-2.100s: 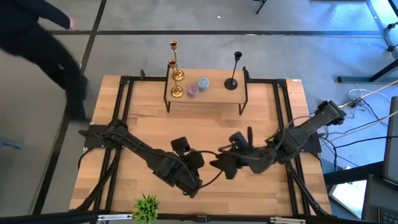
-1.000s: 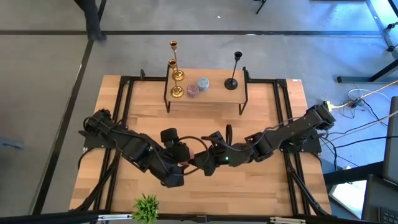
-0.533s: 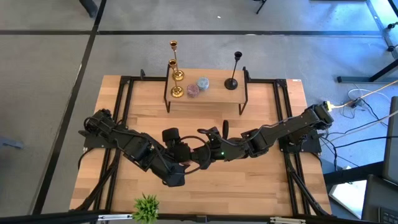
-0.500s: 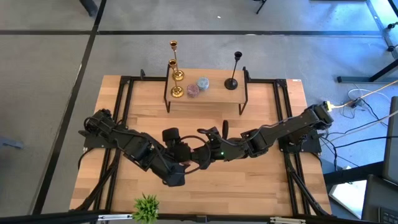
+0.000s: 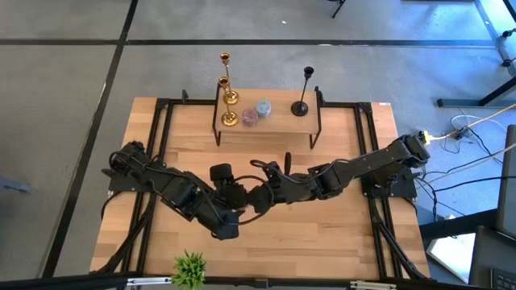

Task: Pick & Place candle stick holders
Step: Put the pink scented candle on the shelf

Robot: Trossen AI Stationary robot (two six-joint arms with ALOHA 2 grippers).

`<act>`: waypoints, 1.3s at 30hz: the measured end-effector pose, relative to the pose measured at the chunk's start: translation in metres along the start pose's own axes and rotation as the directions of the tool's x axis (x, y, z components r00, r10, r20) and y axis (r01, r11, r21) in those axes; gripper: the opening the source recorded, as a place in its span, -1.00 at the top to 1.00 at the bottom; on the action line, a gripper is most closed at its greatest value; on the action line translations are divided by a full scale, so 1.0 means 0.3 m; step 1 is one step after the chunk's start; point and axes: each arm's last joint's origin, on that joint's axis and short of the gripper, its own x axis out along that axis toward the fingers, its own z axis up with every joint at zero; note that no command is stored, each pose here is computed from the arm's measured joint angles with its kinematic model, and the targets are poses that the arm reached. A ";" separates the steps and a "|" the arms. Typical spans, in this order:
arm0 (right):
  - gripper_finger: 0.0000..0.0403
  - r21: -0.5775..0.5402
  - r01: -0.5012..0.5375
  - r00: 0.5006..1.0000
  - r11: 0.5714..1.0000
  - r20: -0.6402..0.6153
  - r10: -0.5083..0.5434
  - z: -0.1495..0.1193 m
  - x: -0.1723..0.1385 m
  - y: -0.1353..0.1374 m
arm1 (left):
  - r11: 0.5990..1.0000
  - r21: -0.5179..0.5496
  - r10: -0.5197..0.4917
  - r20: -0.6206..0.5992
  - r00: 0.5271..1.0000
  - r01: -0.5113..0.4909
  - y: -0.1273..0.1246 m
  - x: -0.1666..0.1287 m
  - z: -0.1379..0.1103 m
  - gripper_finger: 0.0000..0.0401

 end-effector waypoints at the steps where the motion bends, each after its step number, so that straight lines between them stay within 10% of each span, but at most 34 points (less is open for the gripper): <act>1: 0.16 -0.001 0.000 1.000 1.000 0.000 0.000 0.001 0.002 -0.001 | 1.000 -0.002 0.012 -0.012 1.000 -0.012 0.001 -0.002 -0.007 -0.46; 10: 0.16 -0.005 -0.005 1.000 1.000 0.015 0.005 0.003 -0.009 0.007 | 0.984 -0.155 0.089 0.023 0.996 -0.084 0.041 -0.108 -0.059 -0.85; 29: 0.16 0.097 0.265 0.884 0.959 0.374 -0.282 -0.001 -0.186 -0.024 | 0.822 -0.570 0.244 0.332 0.911 -0.012 0.192 -0.304 -0.273 -0.68; 39: 0.16 -0.163 0.076 0.983 0.984 0.175 -0.047 -0.136 -0.192 0.038 | 0.638 -0.767 0.293 0.325 0.899 0.069 0.224 -0.170 -0.537 -0.67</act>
